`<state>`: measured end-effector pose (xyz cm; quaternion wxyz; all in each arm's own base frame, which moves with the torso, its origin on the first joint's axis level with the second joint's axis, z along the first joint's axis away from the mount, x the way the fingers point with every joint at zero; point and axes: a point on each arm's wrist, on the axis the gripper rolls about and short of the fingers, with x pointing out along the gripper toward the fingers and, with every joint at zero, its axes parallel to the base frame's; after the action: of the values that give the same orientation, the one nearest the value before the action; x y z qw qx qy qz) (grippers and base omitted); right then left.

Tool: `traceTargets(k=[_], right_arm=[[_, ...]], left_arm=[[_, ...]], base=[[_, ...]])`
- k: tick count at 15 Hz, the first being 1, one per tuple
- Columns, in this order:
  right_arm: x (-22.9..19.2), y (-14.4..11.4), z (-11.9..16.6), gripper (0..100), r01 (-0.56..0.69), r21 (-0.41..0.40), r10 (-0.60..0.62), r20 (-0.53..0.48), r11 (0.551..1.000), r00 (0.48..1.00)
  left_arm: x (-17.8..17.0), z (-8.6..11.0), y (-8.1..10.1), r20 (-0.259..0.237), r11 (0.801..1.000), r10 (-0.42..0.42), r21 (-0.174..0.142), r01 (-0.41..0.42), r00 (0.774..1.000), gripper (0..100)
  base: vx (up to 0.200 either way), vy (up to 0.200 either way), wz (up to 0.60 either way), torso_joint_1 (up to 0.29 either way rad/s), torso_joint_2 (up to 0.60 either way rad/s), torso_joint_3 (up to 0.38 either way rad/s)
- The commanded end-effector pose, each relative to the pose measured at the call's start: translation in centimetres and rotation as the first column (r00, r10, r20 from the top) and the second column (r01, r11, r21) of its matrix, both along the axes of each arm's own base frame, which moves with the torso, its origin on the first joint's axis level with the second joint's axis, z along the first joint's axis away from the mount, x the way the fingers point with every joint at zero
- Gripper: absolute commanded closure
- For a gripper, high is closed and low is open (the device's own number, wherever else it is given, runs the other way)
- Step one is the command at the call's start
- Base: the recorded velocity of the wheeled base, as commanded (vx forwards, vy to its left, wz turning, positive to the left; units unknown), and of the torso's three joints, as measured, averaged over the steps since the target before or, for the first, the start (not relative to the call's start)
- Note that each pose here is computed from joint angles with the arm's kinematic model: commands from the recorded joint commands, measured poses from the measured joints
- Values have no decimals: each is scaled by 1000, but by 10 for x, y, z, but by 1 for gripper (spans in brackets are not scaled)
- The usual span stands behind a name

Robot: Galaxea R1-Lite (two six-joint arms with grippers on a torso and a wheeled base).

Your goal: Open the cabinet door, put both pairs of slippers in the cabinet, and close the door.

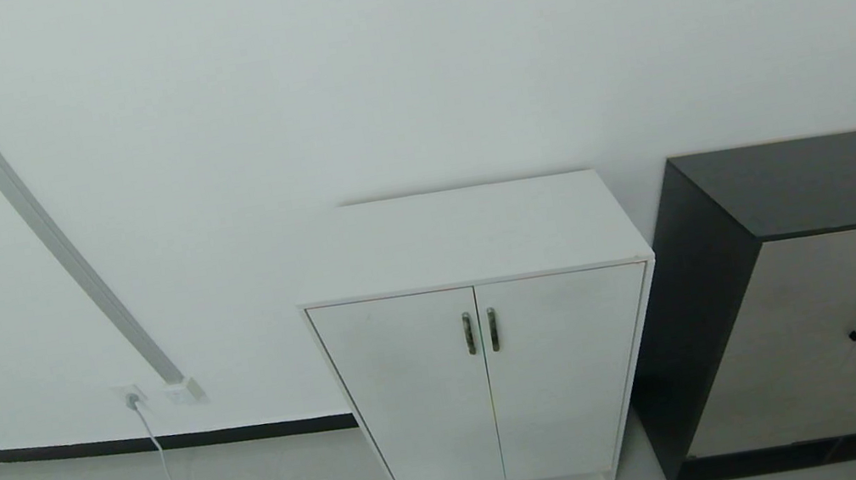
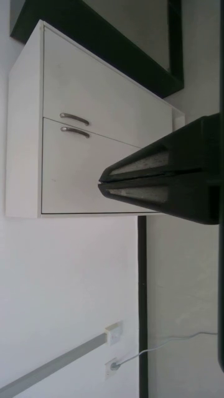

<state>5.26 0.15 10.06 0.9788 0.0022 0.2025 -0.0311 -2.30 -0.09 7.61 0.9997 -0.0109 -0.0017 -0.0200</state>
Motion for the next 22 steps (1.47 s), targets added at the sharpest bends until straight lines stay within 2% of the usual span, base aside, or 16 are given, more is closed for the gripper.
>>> traceTargets(k=[1,11,22], right_arm=[[-13,-1,0,100,-20,11,19,55,1000,998],[-42,-1,-19,100,-100,38,100,15,994,995],[-53,-2,-21,100,-199,22,195,124,980,973]], left_arm=[[0,0,0,-1,1000,0,0,0,1000,100],[0,0,0,-1,1000,0,0,0,1000,100],[0,0,0,-1,1000,0,-1,0,1000,100]], base=[[0,0,0,0,0,0],[0,0,0,0,0,0],[0,0,0,0,0,0]])
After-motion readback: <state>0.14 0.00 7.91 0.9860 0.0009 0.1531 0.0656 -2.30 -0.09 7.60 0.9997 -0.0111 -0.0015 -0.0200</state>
